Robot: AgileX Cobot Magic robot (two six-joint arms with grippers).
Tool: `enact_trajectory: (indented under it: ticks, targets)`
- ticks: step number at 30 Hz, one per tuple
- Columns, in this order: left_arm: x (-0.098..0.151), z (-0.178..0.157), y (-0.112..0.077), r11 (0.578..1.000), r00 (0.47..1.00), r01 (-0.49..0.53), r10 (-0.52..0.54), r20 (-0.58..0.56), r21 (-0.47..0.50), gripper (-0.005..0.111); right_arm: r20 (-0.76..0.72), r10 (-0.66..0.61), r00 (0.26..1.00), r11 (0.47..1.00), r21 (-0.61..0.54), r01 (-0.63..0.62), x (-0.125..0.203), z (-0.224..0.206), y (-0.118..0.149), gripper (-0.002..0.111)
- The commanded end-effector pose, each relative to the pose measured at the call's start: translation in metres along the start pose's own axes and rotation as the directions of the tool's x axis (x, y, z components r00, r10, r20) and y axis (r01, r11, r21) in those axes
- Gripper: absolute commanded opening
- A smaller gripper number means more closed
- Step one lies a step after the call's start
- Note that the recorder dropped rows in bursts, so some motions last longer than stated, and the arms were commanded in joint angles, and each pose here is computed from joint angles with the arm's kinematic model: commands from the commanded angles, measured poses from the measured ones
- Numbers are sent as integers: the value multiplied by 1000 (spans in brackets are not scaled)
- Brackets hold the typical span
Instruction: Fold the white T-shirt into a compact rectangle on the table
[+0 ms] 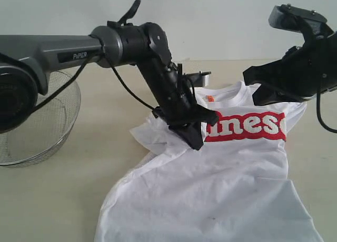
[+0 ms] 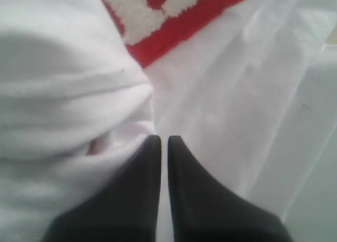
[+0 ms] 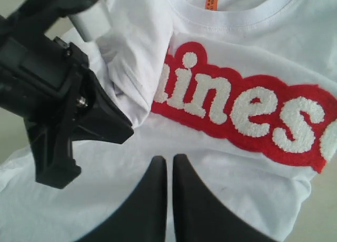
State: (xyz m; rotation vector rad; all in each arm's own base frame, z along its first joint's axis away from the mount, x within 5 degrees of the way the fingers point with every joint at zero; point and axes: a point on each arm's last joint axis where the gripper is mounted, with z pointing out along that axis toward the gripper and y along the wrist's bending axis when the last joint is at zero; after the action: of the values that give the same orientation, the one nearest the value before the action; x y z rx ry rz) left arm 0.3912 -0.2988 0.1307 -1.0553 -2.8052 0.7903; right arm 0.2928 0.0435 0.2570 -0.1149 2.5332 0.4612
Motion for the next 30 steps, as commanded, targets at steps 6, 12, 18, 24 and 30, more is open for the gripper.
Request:
enact_trajectory:
  ticks: [6,12,18,24,30]
  targets:
    - [1,7,-1,1000,1000,0,0,-18,9,5,12,-1,1000,1000,4,1,-1,-2,-2,0]
    - [-2,-19,-14,999,999,-35,35,33,-1,5,71,16,997,1000,23,-17,-6,-4,-3,0]
    - [-2,-42,-23,995,995,-79,82,61,-59,5,97,23,995,999,33,-27,-8,-4,-4,0]
    - [2,-66,-8,980,996,-56,69,64,-191,5,103,25,994,999,35,-29,-9,-4,-4,0]
    - [11,-93,38,948,994,81,-55,93,-308,5,94,23,995,999,32,-26,-8,-4,-4,0]
